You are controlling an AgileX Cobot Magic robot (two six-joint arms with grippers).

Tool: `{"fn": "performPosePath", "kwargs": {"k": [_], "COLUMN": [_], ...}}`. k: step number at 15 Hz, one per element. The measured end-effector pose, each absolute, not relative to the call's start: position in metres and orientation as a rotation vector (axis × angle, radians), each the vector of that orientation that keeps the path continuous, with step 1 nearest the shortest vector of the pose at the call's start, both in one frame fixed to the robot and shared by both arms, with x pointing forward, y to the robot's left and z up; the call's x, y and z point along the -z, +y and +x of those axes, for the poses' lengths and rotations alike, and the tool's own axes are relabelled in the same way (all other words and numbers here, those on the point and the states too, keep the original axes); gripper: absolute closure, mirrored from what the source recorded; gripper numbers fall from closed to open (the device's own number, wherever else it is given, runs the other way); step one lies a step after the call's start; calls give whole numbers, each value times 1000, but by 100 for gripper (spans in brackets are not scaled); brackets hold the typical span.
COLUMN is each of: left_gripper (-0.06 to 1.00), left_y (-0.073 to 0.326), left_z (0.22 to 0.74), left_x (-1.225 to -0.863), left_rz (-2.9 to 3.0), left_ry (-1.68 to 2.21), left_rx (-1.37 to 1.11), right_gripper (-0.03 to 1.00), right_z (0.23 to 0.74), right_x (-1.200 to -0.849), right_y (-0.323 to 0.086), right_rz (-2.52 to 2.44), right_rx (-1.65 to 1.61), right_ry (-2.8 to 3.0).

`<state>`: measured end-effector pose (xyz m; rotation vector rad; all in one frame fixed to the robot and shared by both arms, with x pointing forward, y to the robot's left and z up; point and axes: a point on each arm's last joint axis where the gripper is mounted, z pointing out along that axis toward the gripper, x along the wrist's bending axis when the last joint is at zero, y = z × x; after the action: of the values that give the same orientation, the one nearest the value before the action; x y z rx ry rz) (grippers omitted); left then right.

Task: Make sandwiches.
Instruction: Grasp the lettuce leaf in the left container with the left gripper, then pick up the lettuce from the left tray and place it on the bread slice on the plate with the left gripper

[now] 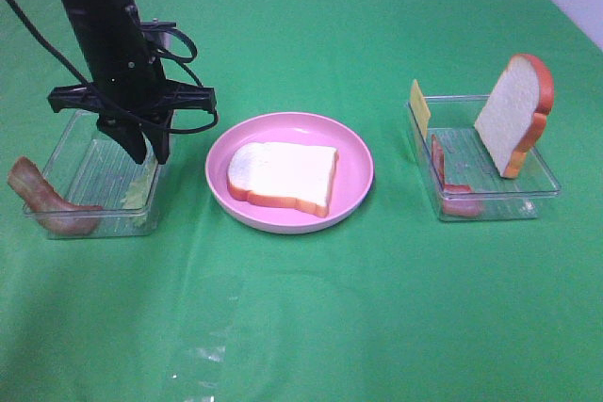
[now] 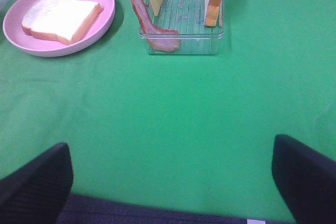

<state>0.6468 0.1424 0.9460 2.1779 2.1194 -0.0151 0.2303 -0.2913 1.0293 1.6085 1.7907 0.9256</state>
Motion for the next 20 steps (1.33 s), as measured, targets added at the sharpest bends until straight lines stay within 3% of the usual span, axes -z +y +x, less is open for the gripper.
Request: {"fn": "performPosePath", "kwargs": {"k": [1,2,10,12,16,20], "left_gripper": [90,94,94,94,94,94], "left_y": [143,143,143,142,138,131], "left_z": [647,647,649,652,655,656], "left_x": [-946,-946,-955,-979,-1084,-1109], "left_rz": [2161,2161,2160,2123,1979,1914], "left_ry": [2142,2146,2148,2108,1871,1783], "left_rx": [3,0,-1,-37,-170,-149], "right_gripper": [-2,-2,-2,-2,-2,-2], "right_z": [230,230,230,230,230,230], "right_x": [-1029,-1029,-1029,-1029,-1029,-1029], "right_y": [-291,-291,-291,-291,-291,-291], "right_rz": [1609,1609,1609,1609,1609,1609], "right_rx": [-926,-926,-926,-926,-926,-926], "right_ry": [1791,1791,1791,1791,1791,1791]}}
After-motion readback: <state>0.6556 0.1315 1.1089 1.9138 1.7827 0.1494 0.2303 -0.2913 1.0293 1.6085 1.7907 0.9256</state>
